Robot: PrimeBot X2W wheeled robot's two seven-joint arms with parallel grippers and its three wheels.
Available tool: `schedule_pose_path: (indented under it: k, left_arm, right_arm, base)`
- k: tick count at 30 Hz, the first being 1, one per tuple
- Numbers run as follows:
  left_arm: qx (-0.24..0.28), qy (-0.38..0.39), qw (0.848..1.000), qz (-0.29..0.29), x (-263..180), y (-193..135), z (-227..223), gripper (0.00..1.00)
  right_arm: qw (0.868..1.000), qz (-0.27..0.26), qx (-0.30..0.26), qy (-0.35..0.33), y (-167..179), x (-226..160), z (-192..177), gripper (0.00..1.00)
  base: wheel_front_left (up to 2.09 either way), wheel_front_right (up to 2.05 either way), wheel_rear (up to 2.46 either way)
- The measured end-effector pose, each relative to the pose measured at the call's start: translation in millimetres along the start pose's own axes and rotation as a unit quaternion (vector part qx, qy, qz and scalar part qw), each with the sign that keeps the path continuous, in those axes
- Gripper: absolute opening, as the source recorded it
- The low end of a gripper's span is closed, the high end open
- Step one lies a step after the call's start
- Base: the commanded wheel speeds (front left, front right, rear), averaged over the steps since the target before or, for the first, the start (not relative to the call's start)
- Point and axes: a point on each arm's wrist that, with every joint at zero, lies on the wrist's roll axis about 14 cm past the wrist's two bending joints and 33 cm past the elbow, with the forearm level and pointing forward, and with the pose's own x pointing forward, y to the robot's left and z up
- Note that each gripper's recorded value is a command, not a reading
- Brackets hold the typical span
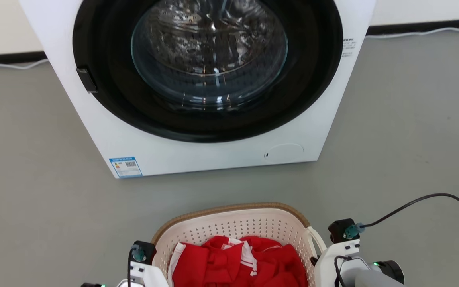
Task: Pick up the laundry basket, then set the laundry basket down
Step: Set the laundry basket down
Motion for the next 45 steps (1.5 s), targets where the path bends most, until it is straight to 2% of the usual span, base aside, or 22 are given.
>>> schedule_pose_path:
  k: [12, 24, 35, 45]
  left_arm:
    - [-0.005, 0.002, 1.000, -0.006, 20.2, 17.0, 4.6, 0.00]
    - [-0.010, 0.001, 1.000, -0.017, 52.6, 45.5, 10.5, 0.00]
    - [-0.014, 0.019, 0.999, -0.027, 85.9, 66.5, 5.0, 0.00]
    - [-0.015, -0.004, 0.999, -0.034, 113.6, 81.6, 8.5, 0.00]
  right_arm:
    - [1.000, 0.007, 0.011, 0.000, -5.2, 26.4, 6.4, 0.00]
    - [0.999, 0.020, 0.027, 0.003, -11.9, 70.6, 15.3, 0.00]
    - [0.998, 0.028, 0.055, 0.018, -20.9, 110.1, 8.0, 0.00]
    - [0.998, 0.029, 0.064, 0.008, -31.6, 142.0, 6.0, 0.00]
  base:
    - [0.00, 0.00, 0.00]
    - [0.00, 0.00, 0.00]
    - [0.00, 0.00, 0.00]
    - [0.00, 0.00, 0.00]
